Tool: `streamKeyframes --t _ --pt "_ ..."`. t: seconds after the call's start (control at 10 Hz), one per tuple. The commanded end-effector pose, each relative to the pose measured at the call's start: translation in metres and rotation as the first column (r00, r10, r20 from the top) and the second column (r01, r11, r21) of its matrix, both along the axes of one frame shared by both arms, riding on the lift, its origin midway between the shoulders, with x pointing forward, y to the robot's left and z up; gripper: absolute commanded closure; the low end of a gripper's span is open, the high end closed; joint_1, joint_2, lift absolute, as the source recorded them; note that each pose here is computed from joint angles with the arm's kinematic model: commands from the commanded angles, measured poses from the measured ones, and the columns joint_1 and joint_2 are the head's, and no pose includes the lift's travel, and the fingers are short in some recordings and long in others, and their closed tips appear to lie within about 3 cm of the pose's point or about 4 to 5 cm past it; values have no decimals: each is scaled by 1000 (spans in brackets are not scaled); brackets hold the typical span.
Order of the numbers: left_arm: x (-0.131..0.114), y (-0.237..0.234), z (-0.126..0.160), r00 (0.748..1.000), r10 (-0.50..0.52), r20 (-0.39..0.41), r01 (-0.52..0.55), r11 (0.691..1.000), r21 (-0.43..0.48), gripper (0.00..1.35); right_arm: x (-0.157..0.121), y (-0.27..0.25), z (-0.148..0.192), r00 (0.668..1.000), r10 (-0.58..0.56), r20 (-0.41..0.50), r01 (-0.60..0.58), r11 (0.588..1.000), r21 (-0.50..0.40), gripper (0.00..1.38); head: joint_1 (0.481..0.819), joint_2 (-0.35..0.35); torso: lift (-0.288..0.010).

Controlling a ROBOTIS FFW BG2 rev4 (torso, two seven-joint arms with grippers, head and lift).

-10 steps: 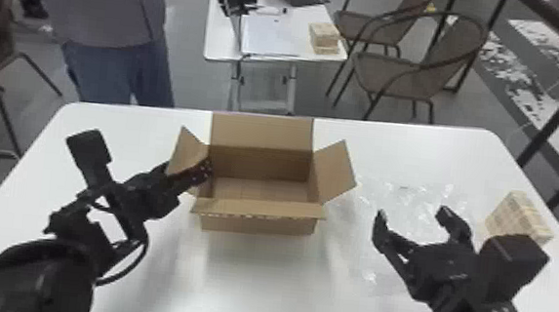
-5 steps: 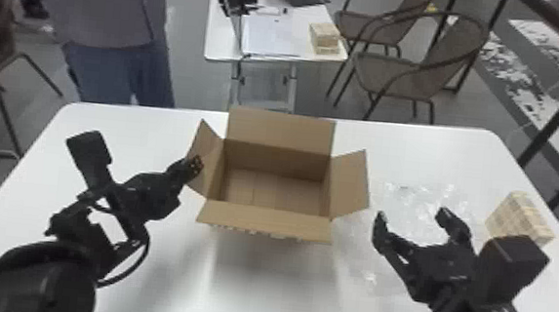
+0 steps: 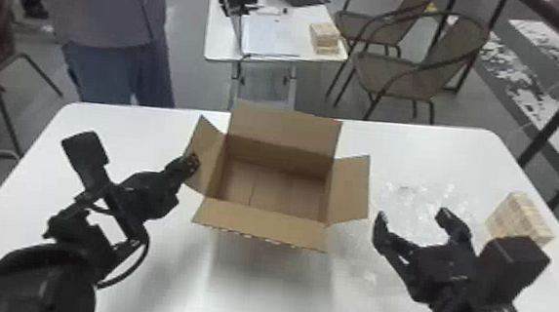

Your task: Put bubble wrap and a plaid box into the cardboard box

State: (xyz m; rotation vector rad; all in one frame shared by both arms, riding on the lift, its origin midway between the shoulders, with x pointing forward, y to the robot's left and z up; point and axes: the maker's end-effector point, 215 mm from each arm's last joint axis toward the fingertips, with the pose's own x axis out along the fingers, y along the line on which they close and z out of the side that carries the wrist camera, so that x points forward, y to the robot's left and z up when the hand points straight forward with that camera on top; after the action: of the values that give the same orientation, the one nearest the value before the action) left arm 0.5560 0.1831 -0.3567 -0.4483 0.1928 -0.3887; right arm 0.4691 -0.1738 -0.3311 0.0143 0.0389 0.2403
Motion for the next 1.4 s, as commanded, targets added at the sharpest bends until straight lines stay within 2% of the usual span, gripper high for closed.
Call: streamKeyframes --t 0.0,0.2,0.5,0.7,1.1,1.3 --pt "-1 9 12 999 37 15 -37 999 32 1220 0 0 0 1000 0 0 0 1000 1 246 695 9 -105" --pt "-7 32 23 993 115 -7 -113 986 124 1220 1 1 0 1000 2 -1 -2 1000 3 246 695 24 -105" --pt "-13 59 53 978 205 43 -210 955 209 1220 1 2 0 1000 5 1 -5 1000 4 246 695 64 -105" --pt "-15 66 67 965 244 101 -261 937 232 1220 1 2 1 1000 5 2 -5 1000 4 246 695 78 -105" --pt "-19 66 62 966 243 87 -257 935 246 1220 8 1 5 1000 2 -3 -2 1000 7 246 695 83 -105" --pt "-20 67 61 966 245 83 -258 933 249 1220 25 -8 8 998 -10 -70 10 1000 -6 248 695 82 -105"
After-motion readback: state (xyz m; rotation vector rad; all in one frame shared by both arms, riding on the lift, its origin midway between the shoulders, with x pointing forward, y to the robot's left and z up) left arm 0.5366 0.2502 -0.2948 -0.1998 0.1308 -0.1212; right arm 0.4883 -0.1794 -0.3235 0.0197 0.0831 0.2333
